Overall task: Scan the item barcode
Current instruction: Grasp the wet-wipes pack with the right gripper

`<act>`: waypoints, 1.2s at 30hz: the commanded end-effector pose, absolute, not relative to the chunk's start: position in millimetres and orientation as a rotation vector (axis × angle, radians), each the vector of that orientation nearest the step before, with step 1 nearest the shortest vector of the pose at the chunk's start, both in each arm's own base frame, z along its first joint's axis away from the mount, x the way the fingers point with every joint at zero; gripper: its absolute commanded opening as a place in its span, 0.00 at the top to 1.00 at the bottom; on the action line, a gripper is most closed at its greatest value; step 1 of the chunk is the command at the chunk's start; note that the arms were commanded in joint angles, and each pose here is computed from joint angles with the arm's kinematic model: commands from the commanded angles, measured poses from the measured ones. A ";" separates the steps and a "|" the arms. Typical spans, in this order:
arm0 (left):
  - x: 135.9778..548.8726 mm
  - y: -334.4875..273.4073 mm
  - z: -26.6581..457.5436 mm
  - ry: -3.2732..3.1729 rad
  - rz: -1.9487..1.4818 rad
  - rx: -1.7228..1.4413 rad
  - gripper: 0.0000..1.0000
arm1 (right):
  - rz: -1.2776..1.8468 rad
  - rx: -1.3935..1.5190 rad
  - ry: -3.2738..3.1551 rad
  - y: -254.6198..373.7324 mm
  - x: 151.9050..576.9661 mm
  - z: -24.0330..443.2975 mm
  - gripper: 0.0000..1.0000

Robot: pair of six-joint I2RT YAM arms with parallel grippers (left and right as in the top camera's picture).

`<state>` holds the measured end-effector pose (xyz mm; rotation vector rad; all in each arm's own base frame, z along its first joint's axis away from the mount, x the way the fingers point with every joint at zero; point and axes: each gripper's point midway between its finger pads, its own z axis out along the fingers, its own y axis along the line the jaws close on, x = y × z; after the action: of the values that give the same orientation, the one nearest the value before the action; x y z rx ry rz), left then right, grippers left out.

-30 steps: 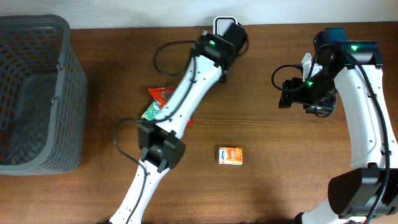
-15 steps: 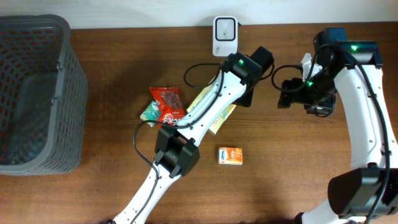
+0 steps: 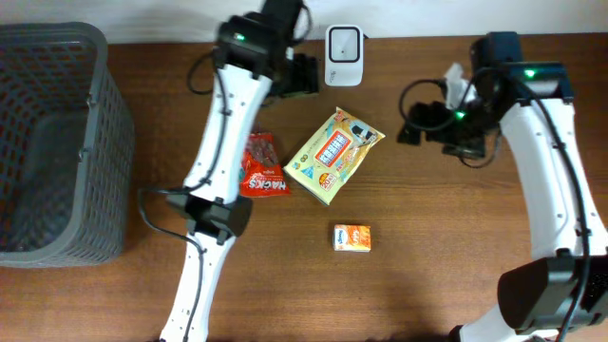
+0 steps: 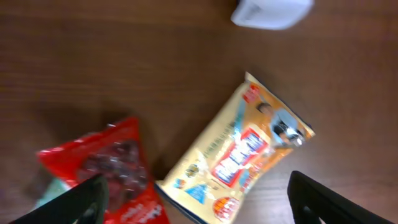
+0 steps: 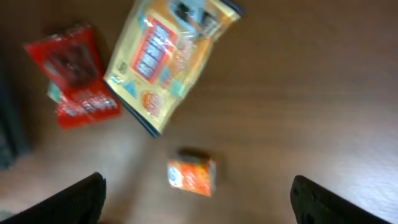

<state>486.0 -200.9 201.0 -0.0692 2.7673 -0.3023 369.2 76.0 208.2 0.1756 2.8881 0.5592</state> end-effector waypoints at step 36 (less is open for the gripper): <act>497.5 -120.9 171.3 2.827 0.087 -0.130 0.01 | 0.190 0.705 2.919 201.5 441.2 -9.8 0.96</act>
<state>497.8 -128.9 159.8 -0.1406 2.8499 0.0663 448.9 204.0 15.9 0.6985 2.8750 0.2575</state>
